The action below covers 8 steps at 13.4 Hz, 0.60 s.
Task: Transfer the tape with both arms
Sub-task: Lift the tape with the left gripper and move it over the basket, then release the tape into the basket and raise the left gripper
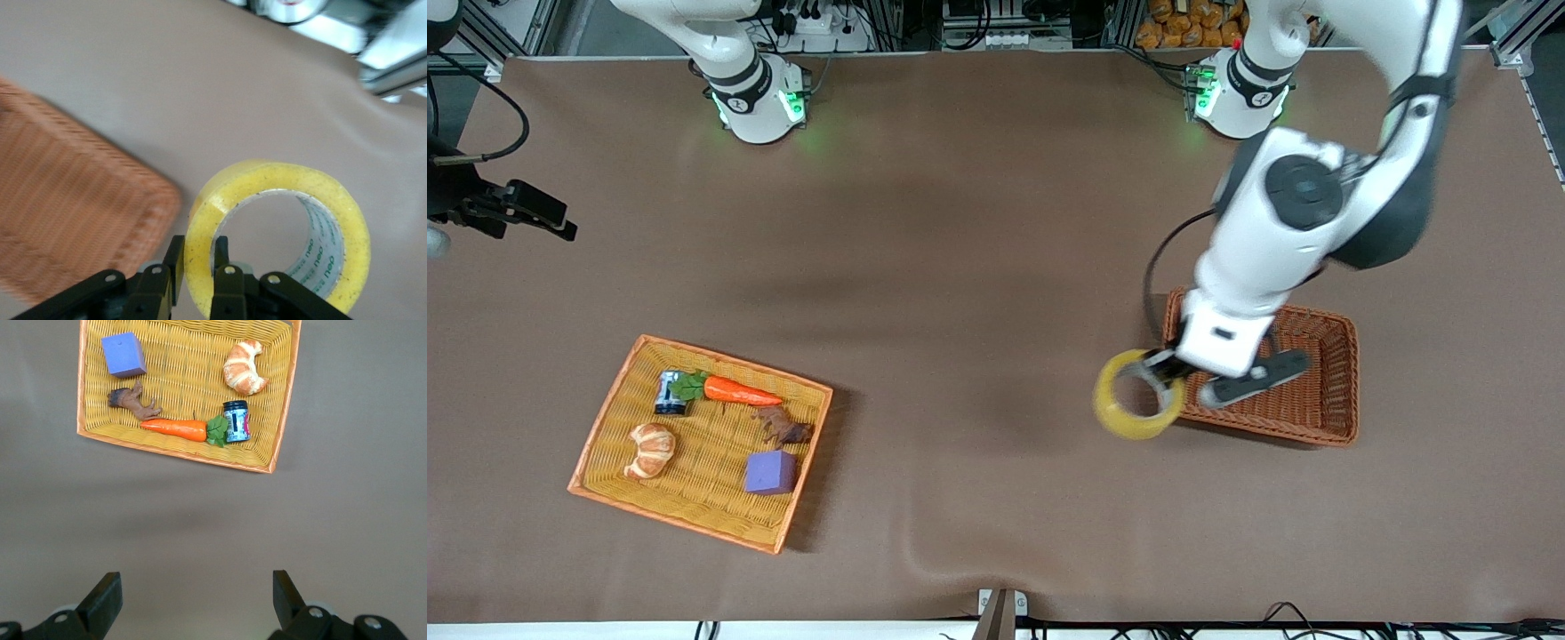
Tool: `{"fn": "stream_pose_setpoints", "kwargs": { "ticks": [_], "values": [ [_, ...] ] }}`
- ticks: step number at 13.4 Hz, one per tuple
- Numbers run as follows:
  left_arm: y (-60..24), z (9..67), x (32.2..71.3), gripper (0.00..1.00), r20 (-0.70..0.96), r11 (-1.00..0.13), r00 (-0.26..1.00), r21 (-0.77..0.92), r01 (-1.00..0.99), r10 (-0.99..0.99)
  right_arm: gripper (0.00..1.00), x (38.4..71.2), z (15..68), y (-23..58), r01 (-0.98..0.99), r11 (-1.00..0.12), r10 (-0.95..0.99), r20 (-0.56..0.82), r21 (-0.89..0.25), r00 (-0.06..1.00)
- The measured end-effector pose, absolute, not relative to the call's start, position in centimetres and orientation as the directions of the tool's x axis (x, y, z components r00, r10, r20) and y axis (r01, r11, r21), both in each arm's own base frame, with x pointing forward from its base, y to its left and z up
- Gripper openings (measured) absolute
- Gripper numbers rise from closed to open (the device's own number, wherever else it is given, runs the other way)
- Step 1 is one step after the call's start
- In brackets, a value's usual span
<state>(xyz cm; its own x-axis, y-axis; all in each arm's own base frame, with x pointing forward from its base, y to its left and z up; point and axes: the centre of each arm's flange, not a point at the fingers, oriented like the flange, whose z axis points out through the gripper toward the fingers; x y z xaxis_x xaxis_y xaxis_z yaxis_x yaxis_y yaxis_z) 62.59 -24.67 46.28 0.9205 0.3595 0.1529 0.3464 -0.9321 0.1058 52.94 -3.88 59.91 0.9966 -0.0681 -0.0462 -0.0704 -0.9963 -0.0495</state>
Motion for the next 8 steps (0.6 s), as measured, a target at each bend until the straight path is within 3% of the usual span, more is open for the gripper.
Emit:
{"fn": "stream_pose_setpoints", "kwargs": {
  "ticks": [4, 8],
  "values": [
    [-13.0, 39.8, 60.5, 0.22, 0.065, -0.947, 0.945, 0.002, 0.322, 0.321, 1.00, 53.0, 59.8, -3.8, -0.068, -0.996, -0.066, -0.048, -0.049, 0.997],
    [-6.7, 31.9, 57.5, 0.22, 0.038, -0.940, 0.940, -0.009, 0.340, 0.340, 1.00, 53.0, 59.7, -3.8, -0.069, -0.996, -0.066, -0.052, -0.049, 0.996]
  ]
}}
